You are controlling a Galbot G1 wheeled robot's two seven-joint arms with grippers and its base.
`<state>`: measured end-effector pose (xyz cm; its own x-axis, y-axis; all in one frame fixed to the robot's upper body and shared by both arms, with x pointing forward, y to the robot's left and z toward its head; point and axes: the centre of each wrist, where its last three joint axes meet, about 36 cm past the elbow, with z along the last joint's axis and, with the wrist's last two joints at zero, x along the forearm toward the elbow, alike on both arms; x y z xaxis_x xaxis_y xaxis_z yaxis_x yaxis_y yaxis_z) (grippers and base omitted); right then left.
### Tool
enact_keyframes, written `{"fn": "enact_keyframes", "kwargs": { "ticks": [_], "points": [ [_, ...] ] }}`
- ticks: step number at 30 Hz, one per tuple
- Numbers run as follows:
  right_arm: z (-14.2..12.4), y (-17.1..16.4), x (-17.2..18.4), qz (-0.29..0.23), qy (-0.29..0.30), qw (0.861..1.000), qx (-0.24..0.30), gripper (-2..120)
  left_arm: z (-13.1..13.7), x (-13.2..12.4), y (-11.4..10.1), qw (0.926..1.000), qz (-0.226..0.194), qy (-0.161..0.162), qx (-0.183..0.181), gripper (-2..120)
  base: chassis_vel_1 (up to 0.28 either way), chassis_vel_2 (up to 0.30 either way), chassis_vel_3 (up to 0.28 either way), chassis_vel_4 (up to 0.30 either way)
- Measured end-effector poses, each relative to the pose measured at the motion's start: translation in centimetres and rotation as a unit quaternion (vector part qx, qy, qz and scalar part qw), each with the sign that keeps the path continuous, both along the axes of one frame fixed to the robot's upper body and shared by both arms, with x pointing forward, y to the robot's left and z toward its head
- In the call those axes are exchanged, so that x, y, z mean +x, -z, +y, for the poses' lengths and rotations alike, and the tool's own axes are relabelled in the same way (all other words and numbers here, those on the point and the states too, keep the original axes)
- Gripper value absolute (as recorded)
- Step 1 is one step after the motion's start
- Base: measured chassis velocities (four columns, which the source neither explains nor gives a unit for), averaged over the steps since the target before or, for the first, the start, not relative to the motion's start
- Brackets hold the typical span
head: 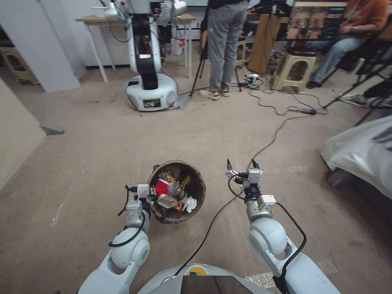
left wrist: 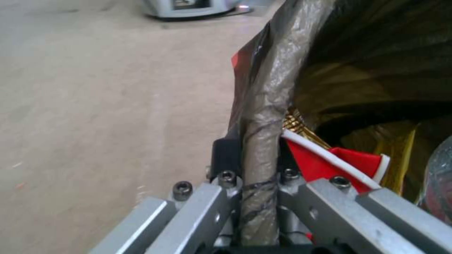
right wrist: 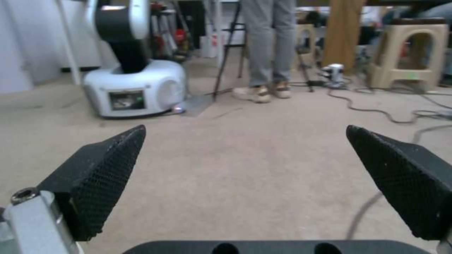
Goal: Pick up the trash bin, then pick up the garbage from the floor and place it into the trash bin.
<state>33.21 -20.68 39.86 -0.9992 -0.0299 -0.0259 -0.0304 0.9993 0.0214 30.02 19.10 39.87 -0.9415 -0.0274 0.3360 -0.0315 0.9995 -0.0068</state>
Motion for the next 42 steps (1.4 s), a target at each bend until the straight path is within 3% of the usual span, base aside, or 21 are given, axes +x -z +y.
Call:
{"fn": "enact_keyframes", "kwargs": {
  "ticks": [16,23,28,32,38,40,42],
  "points": [
    [0.4,0.1,0.2,0.001,0.005,1.000,0.008,100,0.0,-0.1,-0.6,0.9999,-0.011,-0.002,0.006,0,0.027,0.026,0.031,0.028],
    [0.0,0.1,0.3,0.001,0.008,1.000,0.004,100,0.0,0.2,-2.1,0.9999,-0.004,0.014,-0.003,0,0.000,0.000,0.000,0.000],
    [-0.2,0.0,0.4,0.000,0.010,1.000,0.001,100,-0.2,1.2,-3.9,0.9978,0.043,0.037,-0.035,0,0.000,0.000,0.000,0.000],
    [-0.5,0.0,0.3,0.001,0.015,1.000,0.000,100,-0.2,2.8,-5.6,0.9888,0.110,0.052,-0.086,0,0.000,0.000,0.000,0.000],
    [-0.6,0.0,0.3,0.000,0.020,1.000,0.000,100,-0.3,4.6,-6.1,0.9802,0.148,0.054,-0.119,0,0.000,0.000,0.000,0.000],
    [-0.5,0.0,0.3,-0.001,0.023,1.000,0.003,100,-0.4,5.7,-6.2,0.9730,0.174,0.055,-0.141,0,0.000,0.000,0.000,0.000],
    [-0.5,0.0,0.3,-0.001,0.024,1.000,0.003,100,-0.4,5.7,-6.2,0.9727,0.175,0.055,-0.142,0,0.000,0.000,0.000,0.000]
  ]
}}
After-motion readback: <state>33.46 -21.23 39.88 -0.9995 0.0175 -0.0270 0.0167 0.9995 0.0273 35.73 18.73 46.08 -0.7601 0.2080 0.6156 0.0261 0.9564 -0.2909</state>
